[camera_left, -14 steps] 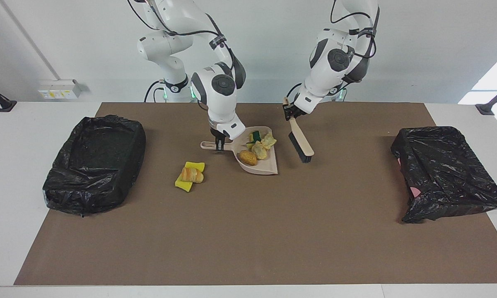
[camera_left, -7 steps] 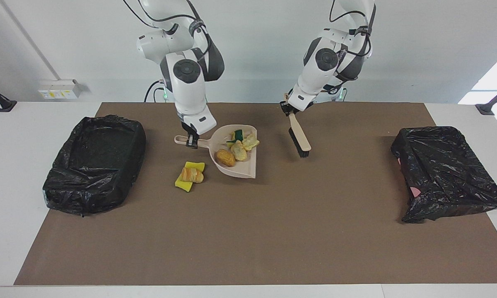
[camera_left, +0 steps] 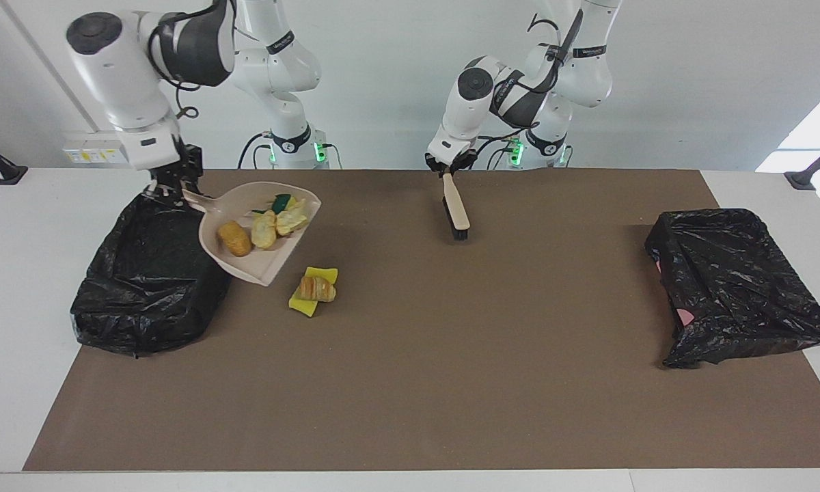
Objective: Sweep and dump trash in bin
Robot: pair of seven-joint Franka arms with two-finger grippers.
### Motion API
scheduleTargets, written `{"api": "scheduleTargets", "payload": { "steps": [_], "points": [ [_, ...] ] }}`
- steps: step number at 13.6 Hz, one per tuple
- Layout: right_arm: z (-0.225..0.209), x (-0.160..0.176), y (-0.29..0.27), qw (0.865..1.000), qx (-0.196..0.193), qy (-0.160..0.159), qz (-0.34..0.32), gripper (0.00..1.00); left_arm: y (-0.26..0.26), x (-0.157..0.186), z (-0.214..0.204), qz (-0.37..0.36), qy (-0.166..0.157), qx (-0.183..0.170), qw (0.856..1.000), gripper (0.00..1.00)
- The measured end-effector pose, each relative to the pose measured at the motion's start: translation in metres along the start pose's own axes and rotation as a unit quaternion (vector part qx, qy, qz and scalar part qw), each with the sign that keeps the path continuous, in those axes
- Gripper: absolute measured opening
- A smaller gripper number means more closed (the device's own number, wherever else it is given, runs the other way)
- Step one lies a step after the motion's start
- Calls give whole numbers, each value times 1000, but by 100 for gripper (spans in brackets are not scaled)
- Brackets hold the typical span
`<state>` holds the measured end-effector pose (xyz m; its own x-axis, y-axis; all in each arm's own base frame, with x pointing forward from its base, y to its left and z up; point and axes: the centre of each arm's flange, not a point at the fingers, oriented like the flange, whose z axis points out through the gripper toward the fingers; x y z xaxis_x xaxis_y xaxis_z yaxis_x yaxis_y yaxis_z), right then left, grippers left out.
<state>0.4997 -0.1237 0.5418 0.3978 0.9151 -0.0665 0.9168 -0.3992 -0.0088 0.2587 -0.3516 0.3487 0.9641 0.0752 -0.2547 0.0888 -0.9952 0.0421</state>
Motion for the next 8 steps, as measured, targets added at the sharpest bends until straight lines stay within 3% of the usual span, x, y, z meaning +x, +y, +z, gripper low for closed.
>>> {"api": "scheduleTargets", "payload": {
  "steps": [2,5,8],
  "points": [
    [4,-66,8,1000,0,-26,12,32,-1,1,6,-1,1,1,1000,26],
    [-2,-108,14,991,-25,-128,-17,32,1,-2,11,5,2,2,1000,27],
    [-7,-106,24,979,-56,-192,-48,32,3,1,13,6,4,1,1000,57]
  ]
}}
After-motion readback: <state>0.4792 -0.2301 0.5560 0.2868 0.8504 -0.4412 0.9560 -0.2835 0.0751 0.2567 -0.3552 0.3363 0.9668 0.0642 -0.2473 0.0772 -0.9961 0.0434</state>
